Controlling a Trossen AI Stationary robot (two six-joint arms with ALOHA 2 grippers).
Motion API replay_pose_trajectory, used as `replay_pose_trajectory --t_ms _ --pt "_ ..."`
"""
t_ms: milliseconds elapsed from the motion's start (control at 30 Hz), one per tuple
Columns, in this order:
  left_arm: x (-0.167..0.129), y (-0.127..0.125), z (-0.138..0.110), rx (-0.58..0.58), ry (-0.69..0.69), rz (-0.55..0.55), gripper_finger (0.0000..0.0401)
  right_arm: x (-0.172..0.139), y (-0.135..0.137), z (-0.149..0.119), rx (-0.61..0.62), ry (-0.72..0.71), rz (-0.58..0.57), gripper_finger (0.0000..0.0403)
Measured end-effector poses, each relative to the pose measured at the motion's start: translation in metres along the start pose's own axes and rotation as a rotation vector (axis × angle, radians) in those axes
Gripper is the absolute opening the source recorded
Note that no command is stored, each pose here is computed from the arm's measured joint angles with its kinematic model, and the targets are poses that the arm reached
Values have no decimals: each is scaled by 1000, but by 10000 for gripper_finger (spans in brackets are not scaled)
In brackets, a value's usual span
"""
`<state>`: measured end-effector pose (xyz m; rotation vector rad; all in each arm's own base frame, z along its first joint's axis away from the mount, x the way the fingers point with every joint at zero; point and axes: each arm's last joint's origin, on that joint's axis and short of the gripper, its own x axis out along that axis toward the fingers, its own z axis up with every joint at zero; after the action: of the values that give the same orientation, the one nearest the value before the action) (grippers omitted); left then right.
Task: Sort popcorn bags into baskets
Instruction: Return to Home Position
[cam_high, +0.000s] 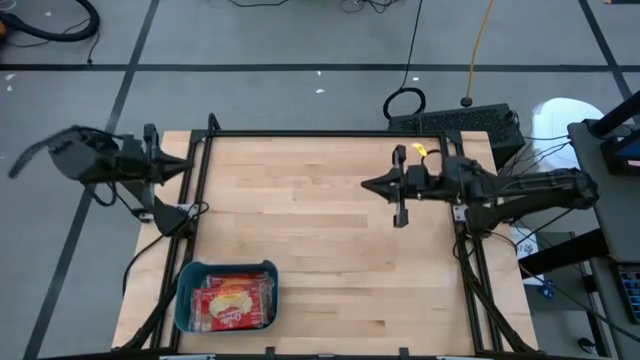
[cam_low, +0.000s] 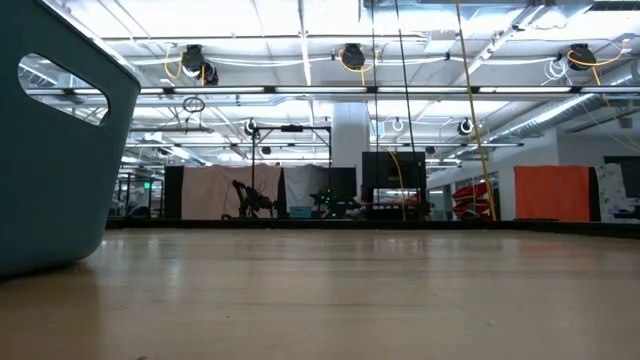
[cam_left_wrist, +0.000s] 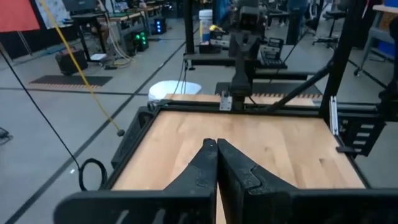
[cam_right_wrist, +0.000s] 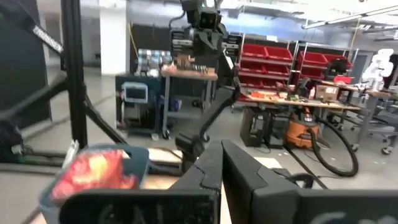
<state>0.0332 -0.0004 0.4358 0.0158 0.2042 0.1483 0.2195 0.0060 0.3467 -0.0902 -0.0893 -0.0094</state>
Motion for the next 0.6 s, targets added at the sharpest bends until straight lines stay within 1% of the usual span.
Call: replay_pose_trajectory --t_ms 167,300,367,433,600 --pt "9 -5 -27 -25 -2 -3 4 0 -15 -9 -52 43 28 0" --pt "18 -10 -53 -44 18 1 4 -2 -22 -31 -70 86 0 0" --pt "21 -12 -63 -59 5 1 4 -4 -23 -43 -81 105 -12 0" --pt "24 -13 -74 -66 -4 0 4 -7 -24 -54 -86 99 -27 0" --pt "25 -9 -100 -63 -3 -7 4 -23 -20 -84 -95 18 -59 0"
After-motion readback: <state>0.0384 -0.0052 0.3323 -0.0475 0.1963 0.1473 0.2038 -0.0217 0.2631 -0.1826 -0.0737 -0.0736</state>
